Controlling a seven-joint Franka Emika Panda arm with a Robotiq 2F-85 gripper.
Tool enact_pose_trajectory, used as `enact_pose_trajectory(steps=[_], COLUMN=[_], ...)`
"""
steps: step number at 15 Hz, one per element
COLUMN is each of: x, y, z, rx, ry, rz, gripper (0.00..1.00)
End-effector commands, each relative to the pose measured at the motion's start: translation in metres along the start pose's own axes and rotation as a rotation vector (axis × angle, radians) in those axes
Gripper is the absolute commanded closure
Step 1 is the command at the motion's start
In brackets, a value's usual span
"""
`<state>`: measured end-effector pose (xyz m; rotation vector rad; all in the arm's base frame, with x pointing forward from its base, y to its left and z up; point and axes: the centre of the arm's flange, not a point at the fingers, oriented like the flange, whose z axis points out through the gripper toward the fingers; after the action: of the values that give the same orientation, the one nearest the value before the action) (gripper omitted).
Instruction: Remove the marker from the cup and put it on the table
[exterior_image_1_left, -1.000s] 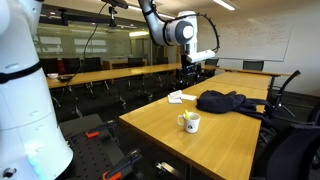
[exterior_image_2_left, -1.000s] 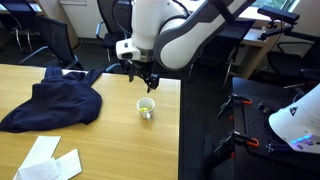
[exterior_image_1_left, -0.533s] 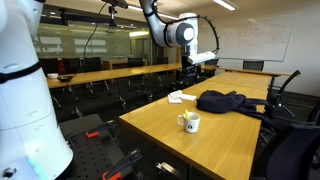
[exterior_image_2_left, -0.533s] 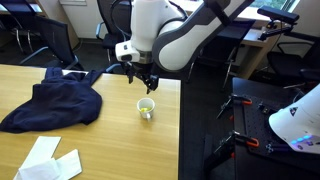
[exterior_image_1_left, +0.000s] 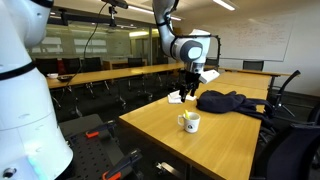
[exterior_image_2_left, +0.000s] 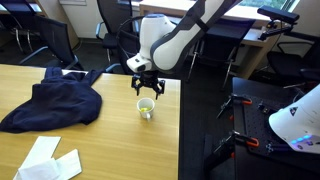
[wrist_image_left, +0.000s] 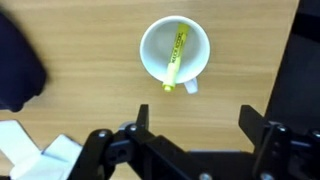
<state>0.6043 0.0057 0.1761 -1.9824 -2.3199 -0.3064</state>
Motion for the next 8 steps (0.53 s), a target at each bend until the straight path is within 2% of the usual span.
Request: enact_pose_trajectory(steps=[1,3,6,8], x=[-0.025,-0.036,-0.050,-0.052], y=[0.013,0.017,0.023,0.030], z=[0.024,0.042,0.060,0.068], rx=[0.065,0.103,0.129,0.135], ry=[0.130,0.150,0.178,0.178], rz=[-0.081,-0.060,-0.026,-0.021], gripper=[0.21,0.31,0.36,0.31])
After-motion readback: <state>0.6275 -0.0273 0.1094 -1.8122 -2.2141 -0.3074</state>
